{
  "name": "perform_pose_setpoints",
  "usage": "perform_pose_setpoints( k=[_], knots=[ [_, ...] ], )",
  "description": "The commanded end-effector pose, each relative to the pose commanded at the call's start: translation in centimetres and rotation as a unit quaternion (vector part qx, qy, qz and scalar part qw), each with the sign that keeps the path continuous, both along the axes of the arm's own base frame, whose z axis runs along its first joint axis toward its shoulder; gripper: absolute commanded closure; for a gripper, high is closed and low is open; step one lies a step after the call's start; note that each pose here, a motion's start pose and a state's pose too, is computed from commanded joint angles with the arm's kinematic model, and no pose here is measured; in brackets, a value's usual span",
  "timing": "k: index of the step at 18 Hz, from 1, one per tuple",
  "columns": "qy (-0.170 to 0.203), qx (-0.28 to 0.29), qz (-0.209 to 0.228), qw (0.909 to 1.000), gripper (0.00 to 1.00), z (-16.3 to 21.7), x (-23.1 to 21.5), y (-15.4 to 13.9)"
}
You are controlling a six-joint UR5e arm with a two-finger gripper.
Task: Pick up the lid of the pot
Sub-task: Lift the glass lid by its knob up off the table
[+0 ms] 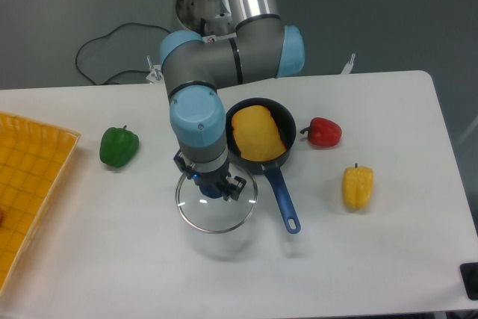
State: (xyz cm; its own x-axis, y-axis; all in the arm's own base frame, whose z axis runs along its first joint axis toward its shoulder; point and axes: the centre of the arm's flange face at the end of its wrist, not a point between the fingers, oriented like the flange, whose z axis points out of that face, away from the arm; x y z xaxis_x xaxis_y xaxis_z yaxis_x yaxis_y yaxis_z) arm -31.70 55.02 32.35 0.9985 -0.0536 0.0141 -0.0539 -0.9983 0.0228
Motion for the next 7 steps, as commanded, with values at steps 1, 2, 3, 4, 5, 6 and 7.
perform_pose_setpoints(
  k=[1, 2, 3, 4, 5, 6, 7],
  knots=[
    [0.0, 0.001, -0.001, 1.0, 0.49, 0.09, 0.02, -0.02],
    [0.001, 0.0, -0.001, 1.0, 0.49, 0.1, 0.01, -0.03],
    [0.0, 0.001, 0.0, 1.0, 0.49, 0.1, -0.15, -0.11],
    [0.0, 0.001, 0.001, 1.0, 0.49, 0.1, -0.24, -0.16],
    [0.0, 0.001, -0.001, 1.0, 0.49, 0.1, -0.24, -0.16],
    [0.0, 0.001, -0.002, 1.0, 0.49, 0.12, -0.2, -0.21],
    [0.001, 0.002, -0.002, 1.0, 0.49, 0.28, -0.2, -0.2]
  ],
)
